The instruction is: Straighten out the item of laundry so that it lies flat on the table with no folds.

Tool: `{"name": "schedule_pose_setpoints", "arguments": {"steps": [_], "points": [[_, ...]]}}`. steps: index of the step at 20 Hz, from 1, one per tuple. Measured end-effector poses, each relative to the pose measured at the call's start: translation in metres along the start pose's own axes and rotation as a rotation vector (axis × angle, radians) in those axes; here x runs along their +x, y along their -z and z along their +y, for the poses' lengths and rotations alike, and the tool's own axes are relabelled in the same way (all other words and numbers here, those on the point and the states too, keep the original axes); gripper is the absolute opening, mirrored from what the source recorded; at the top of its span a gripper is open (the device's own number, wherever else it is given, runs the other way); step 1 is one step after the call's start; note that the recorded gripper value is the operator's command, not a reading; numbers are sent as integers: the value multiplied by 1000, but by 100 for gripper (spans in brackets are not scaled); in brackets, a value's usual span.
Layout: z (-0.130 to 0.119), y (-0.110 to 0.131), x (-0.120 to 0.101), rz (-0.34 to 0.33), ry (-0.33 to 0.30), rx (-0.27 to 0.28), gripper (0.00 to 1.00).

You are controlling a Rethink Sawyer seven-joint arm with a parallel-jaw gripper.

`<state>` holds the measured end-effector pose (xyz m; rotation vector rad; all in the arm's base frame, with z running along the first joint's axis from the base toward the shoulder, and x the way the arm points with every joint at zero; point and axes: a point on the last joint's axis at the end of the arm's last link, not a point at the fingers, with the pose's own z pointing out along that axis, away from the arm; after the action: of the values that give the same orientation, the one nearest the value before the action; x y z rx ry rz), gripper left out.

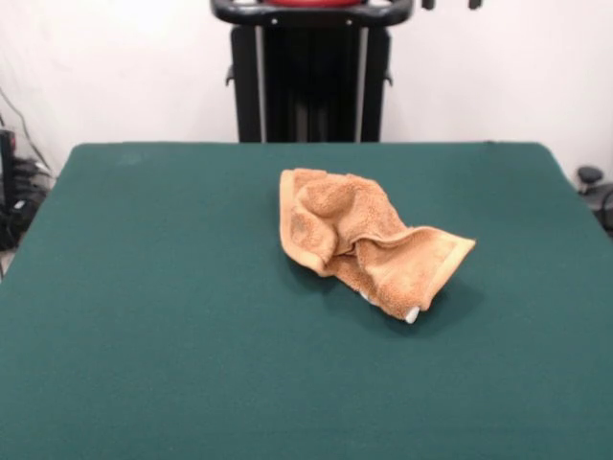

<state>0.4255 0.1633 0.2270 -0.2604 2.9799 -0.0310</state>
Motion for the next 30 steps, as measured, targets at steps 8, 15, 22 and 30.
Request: {"name": "schedule_pose_setpoints", "arguments": {"steps": [8, 15, 22, 30], "points": [[-9, 7, -2, -8, -23, 14, 100], [-13, 2, 0, 3, -33, 18, 100], [-14, -28, 4, 24, -34, 20, 100], [-39, -91, 12, 8, -82, 42, 100]]}}
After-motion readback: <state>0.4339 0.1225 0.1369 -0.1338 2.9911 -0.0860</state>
